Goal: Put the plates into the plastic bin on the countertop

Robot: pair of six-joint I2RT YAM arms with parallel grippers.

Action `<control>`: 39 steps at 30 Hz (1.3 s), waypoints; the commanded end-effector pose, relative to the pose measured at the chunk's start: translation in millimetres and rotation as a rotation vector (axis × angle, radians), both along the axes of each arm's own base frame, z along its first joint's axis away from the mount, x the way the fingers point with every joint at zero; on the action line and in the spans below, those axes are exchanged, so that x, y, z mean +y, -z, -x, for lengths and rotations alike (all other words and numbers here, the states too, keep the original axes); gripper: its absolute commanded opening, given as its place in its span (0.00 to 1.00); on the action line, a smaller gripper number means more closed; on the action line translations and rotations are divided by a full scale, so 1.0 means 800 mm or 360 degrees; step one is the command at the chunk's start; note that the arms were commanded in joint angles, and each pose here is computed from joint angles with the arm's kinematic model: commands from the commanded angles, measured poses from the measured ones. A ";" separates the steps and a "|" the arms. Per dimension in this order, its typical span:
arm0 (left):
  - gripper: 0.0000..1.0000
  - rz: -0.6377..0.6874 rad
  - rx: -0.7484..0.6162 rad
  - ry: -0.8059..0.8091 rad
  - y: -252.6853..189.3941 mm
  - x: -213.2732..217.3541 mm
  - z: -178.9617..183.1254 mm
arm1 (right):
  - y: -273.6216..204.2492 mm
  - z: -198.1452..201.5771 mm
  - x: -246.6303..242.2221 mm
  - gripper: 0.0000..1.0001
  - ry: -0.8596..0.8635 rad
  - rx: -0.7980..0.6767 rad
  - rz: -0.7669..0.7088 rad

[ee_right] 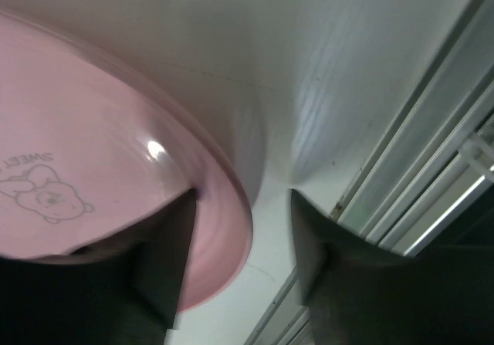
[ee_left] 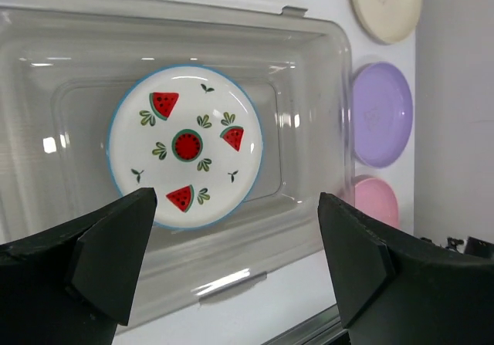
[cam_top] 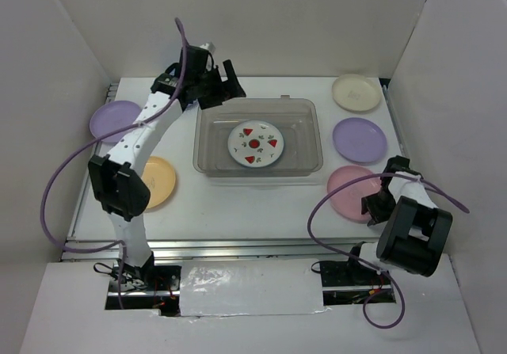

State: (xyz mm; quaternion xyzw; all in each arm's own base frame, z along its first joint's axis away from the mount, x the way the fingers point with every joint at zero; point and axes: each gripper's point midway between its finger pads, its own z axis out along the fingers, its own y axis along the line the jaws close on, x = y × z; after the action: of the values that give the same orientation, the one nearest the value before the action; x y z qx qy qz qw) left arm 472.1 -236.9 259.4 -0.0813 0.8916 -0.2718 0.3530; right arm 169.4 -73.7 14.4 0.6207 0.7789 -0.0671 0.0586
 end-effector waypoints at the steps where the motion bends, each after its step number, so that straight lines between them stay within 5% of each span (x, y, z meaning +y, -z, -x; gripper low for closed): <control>1: 0.99 -0.0029 -0.0105 -0.0023 -0.045 0.031 0.020 | 0.005 -0.012 -0.012 0.50 0.0010 -0.0012 0.0056; 4: 0.99 -0.0053 -0.0134 -0.0081 -0.054 0.060 0.027 | 0.009 -0.017 -0.010 0.35 -0.0002 -0.0012 0.0024; 7: 0.99 -0.0075 -0.0134 -0.0128 -0.054 0.090 0.031 | 0.006 -0.020 -0.008 0.00 -0.0017 -0.0037 0.0026; 22: 0.99 -0.0124 -0.0047 -0.0377 -0.028 0.216 0.065 | -0.091 -0.039 0.006 0.00 -0.0017 -0.0520 0.0104; 28: 0.99 -0.0066 0.0124 -0.0694 0.007 0.298 0.089 | -0.206 -0.068 0.020 0.00 -0.0094 -0.0947 0.0178; 34: 0.99 -0.0180 0.0389 -0.1388 0.063 0.410 0.158 | -0.287 -0.139 0.099 0.00 -0.0550 -0.1185 0.0078; 39: 0.99 -0.0150 0.0618 -0.1608 0.117 0.444 0.214 | -0.255 -0.212 0.205 0.00 -0.1104 -0.1046 -0.0196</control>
State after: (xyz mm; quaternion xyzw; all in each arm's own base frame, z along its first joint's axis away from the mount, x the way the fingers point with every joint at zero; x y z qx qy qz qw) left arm 329.1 102.5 177.0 -0.4799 0.8267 -0.0342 0.2917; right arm 300.7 42.0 232.2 0.3994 0.8457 0.1623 0.3146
